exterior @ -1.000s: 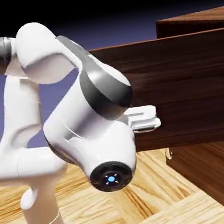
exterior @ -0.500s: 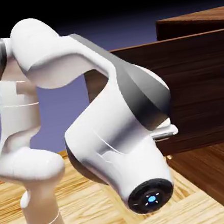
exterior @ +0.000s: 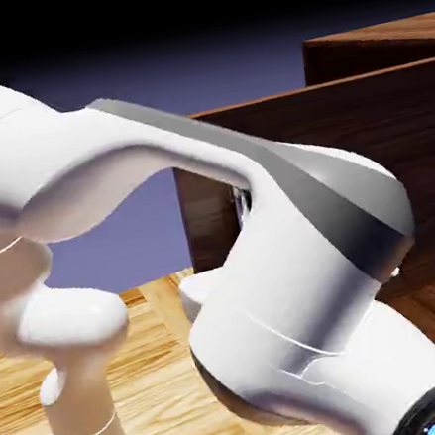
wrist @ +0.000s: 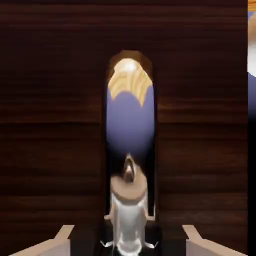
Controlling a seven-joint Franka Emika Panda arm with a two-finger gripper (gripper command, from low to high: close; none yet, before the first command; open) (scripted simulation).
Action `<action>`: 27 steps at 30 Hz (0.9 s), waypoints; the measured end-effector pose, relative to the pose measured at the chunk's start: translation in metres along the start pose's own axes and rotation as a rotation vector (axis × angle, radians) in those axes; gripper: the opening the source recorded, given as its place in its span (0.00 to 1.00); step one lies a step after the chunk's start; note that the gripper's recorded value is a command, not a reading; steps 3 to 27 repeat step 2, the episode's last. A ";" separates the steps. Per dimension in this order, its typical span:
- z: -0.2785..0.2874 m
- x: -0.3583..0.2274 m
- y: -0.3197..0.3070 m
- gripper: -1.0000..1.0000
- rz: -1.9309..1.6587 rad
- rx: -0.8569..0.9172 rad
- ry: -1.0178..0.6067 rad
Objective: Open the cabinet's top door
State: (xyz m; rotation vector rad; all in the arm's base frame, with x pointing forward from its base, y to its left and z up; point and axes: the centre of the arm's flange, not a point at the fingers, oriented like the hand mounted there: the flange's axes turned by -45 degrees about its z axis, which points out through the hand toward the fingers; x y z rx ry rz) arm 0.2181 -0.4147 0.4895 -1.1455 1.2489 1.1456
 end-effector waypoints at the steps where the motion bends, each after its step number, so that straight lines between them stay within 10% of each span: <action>1: -0.006 0.000 -0.002 0.00 0.000 -0.017 0.000; 27: -0.013 0.000 -0.005 0.00 0.000 -0.035 0.000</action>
